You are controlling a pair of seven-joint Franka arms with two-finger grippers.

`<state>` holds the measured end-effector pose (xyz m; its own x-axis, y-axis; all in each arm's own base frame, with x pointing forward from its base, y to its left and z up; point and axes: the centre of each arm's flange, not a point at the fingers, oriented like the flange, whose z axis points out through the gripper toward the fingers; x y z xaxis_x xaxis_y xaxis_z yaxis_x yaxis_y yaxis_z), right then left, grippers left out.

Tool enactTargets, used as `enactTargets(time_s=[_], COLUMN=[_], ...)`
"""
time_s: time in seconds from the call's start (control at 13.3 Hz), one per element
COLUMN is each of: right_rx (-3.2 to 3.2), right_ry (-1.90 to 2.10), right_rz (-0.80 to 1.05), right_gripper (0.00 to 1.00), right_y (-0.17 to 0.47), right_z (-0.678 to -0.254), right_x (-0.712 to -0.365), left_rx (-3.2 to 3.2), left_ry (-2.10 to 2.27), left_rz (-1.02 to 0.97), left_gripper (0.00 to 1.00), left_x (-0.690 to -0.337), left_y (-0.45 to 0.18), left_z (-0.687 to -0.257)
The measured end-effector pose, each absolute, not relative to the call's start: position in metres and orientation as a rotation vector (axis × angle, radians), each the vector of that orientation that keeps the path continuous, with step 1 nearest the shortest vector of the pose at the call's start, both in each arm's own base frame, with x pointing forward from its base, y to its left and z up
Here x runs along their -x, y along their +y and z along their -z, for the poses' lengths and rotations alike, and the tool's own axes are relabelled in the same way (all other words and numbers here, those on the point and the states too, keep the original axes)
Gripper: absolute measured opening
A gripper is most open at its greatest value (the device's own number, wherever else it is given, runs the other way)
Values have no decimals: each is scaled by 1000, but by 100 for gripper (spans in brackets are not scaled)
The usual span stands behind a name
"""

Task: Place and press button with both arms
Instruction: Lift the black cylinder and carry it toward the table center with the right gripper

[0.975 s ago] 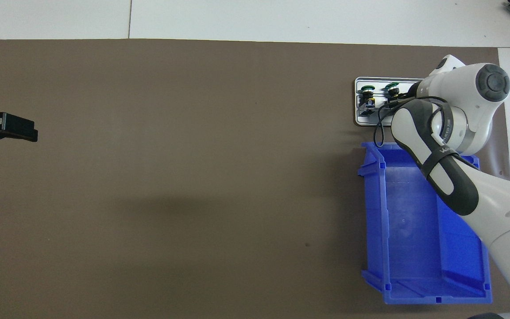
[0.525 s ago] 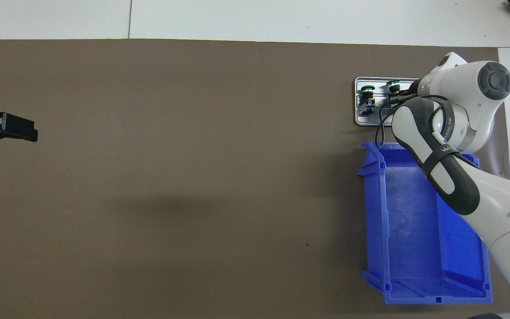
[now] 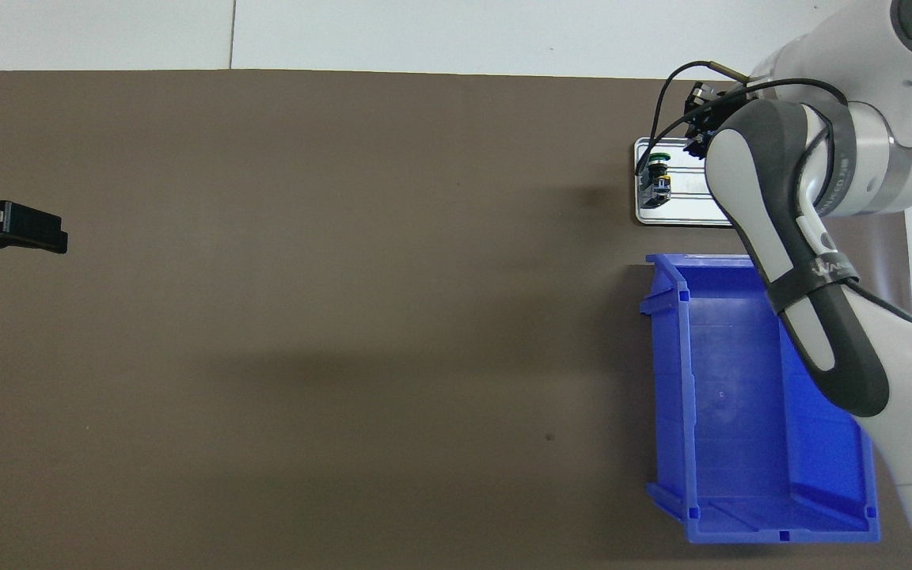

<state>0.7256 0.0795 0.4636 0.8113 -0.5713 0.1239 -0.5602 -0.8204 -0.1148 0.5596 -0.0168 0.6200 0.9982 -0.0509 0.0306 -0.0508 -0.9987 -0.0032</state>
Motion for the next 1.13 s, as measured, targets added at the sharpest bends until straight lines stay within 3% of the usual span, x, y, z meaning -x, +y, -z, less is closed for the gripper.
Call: enactTargets(time_s=[0.38,0.68,1.13], right_rx=[2593,2374,2234], right_ry=[1576,1891,2137], right_rz=[232,271,328], right_gripper=[33,33,33], right_y=[240,351,476], right_z=[-475,-470,-377], right_x=[-688,-637,-567], left_rx=[3138,3138,3138], left_ry=[81,92,111], left_rz=[48,48,51], left_gripper=[100,100,100], left_x=[-560,-559,-559], left_y=[-18,-22,-29], left_z=[-620,-620,-621])
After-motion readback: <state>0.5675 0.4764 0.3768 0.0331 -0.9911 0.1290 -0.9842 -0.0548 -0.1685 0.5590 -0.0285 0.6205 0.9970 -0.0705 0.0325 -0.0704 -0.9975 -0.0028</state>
